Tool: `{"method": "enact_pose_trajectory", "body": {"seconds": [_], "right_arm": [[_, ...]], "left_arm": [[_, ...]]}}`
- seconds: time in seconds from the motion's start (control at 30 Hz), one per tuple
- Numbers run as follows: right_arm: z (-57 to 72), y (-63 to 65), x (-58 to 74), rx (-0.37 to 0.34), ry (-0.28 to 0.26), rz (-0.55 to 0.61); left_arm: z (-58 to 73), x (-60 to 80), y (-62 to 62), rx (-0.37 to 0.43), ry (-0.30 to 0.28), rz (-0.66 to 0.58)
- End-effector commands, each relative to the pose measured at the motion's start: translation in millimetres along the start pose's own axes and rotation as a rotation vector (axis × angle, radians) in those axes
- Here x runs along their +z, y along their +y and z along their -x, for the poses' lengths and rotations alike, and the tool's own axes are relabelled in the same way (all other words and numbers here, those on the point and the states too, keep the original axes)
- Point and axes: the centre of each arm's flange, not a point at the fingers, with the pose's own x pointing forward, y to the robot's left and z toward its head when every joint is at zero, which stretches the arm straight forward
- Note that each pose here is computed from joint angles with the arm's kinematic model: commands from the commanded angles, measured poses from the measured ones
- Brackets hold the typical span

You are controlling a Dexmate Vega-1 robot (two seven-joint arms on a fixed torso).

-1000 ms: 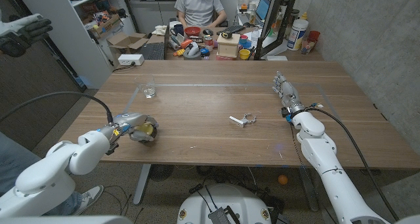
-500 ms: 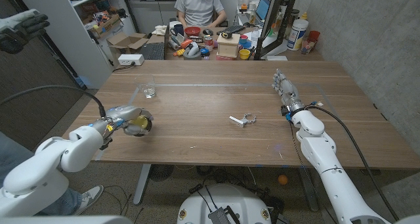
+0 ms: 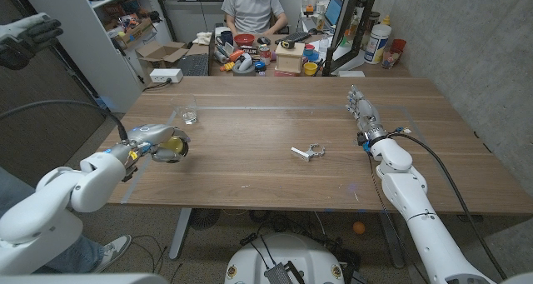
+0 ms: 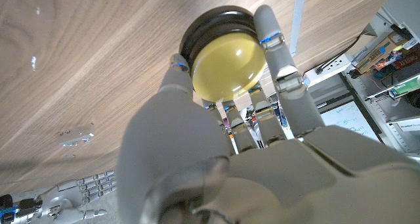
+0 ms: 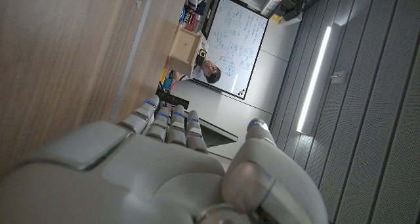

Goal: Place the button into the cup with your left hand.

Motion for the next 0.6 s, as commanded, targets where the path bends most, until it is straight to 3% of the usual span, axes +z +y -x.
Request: {"method": "enact_pose_trajectory", "body": {"seconds": [0.03, 0.6], "right_arm": [[2.2, -1.7, -0.1, -0.005, 0.000, -0.002], [-7.6, 2.0, -5.3, 0.006, 0.010, -0.007]], "left_arm": [[-7.8, -6.8, 17.4, 0.042, 0.012, -0.022], [-21.6, -27.2, 27.5, 0.070, 0.087, -0.033]]}}
